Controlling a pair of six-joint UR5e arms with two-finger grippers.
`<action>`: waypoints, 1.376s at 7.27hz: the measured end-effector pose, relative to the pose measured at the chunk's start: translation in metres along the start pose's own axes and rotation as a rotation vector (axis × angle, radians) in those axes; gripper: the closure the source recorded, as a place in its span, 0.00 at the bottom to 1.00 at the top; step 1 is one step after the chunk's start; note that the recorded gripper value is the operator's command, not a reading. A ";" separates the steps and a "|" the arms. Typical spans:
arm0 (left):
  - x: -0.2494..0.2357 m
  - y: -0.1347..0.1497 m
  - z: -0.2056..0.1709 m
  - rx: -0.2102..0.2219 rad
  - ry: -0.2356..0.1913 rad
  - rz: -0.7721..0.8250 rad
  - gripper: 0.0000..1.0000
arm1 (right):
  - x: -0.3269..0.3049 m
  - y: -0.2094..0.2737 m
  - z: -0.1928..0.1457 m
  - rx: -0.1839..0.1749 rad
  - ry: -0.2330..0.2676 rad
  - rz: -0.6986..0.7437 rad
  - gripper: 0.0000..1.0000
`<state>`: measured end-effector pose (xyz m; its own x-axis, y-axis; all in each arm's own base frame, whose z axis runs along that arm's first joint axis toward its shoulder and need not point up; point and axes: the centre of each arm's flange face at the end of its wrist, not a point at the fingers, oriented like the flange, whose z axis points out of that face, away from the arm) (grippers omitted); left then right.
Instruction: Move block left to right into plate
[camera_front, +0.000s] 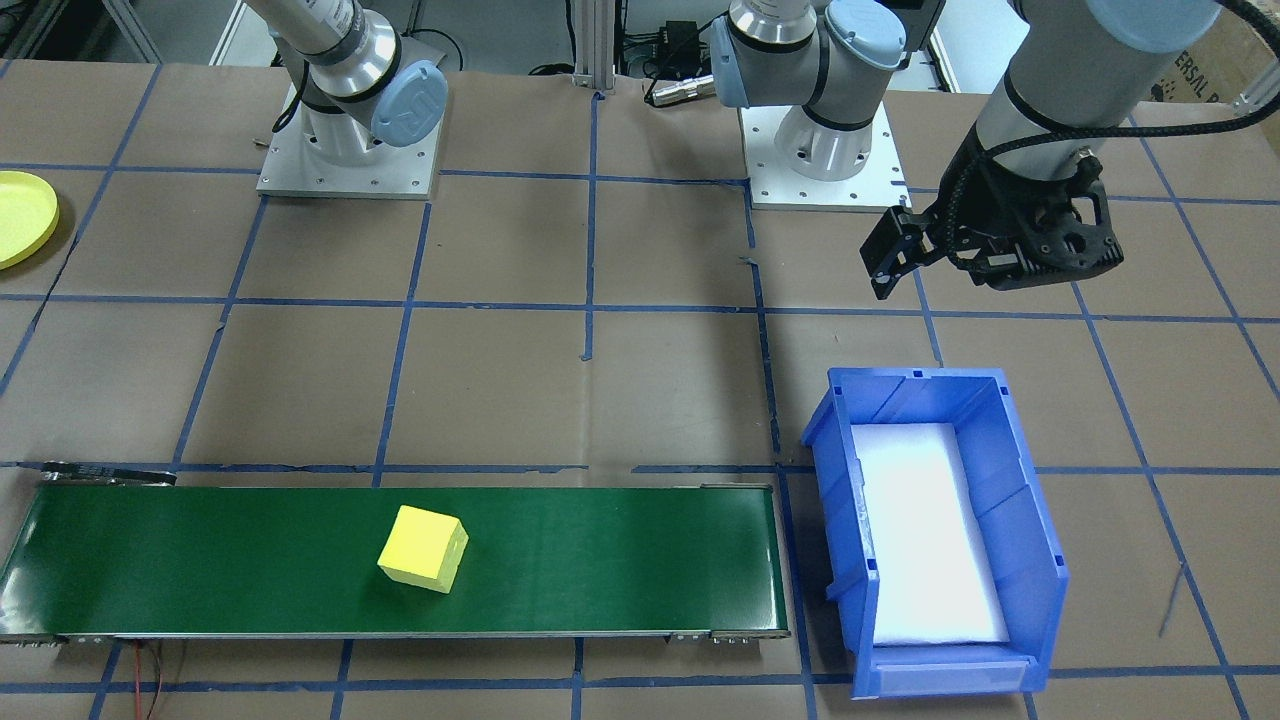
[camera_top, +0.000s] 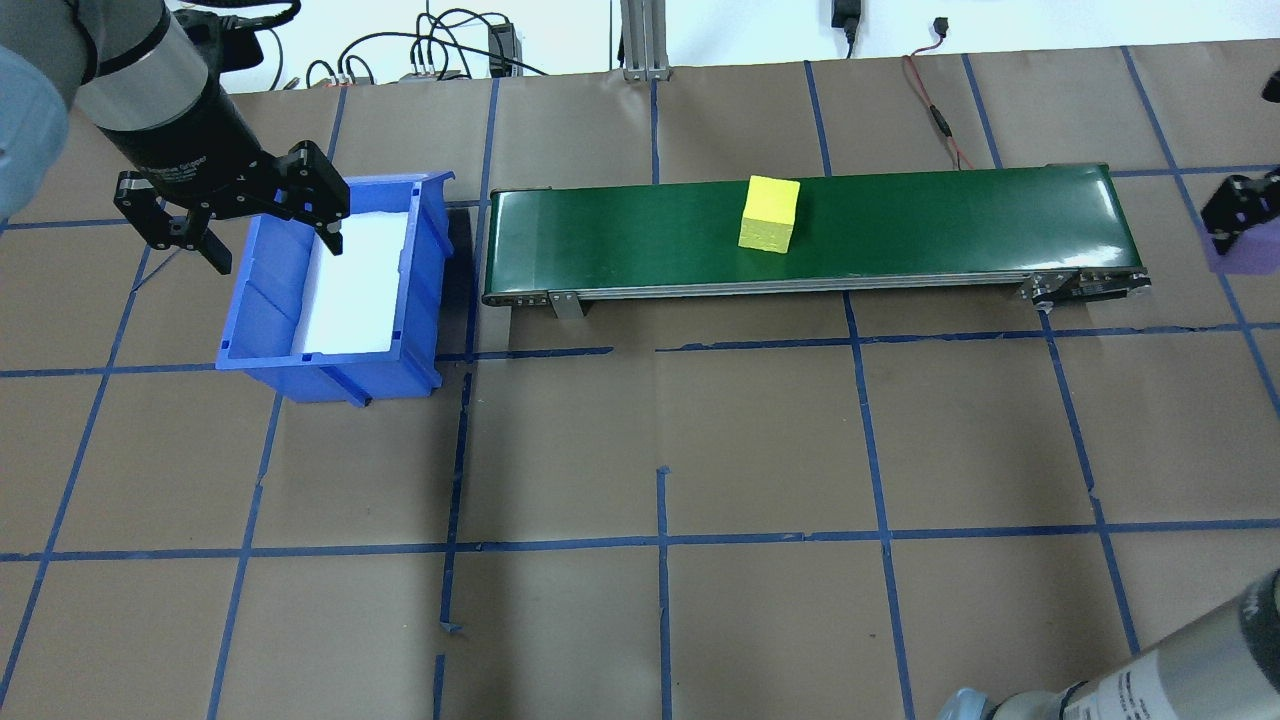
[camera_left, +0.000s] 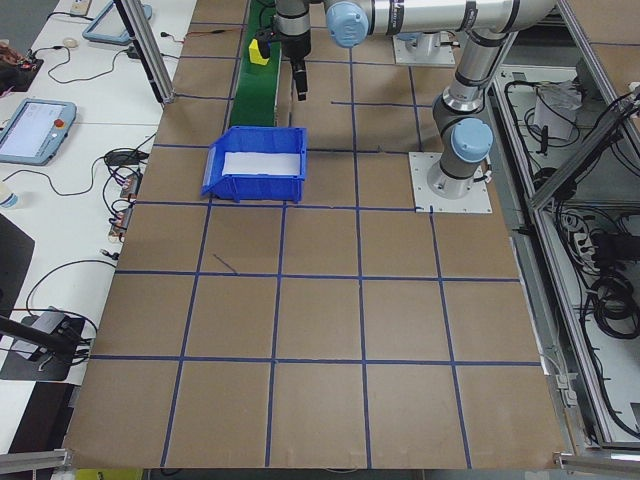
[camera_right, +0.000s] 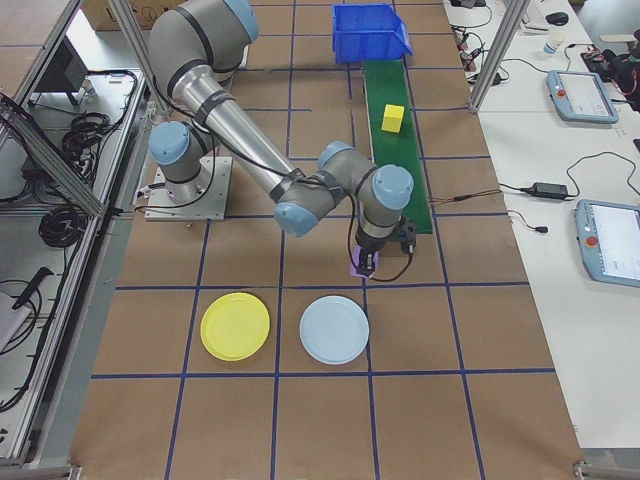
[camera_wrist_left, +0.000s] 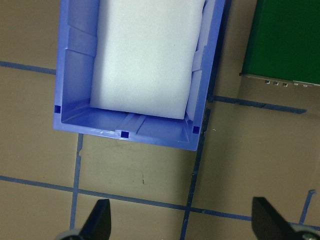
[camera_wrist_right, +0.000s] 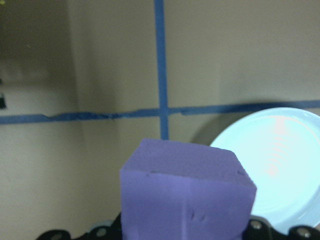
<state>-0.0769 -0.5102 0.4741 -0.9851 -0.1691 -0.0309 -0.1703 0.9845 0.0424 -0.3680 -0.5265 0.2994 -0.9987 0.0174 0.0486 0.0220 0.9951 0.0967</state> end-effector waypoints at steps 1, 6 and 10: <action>0.000 0.000 0.000 0.000 0.000 0.000 0.00 | 0.040 0.024 0.013 0.019 -0.022 -0.025 0.71; 0.002 0.003 -0.003 0.003 0.001 0.003 0.00 | 0.119 0.065 0.097 0.086 -0.102 -0.076 0.00; -0.001 0.001 0.002 -0.004 0.005 -0.001 0.00 | 0.112 0.064 0.079 0.135 -0.107 -0.081 0.00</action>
<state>-0.0757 -0.5094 0.4722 -0.9850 -0.1704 -0.0261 -0.1715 0.9841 0.0467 -0.4819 -0.4535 0.2324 -0.9964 -0.0603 -0.0604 -0.0581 0.9976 -0.0383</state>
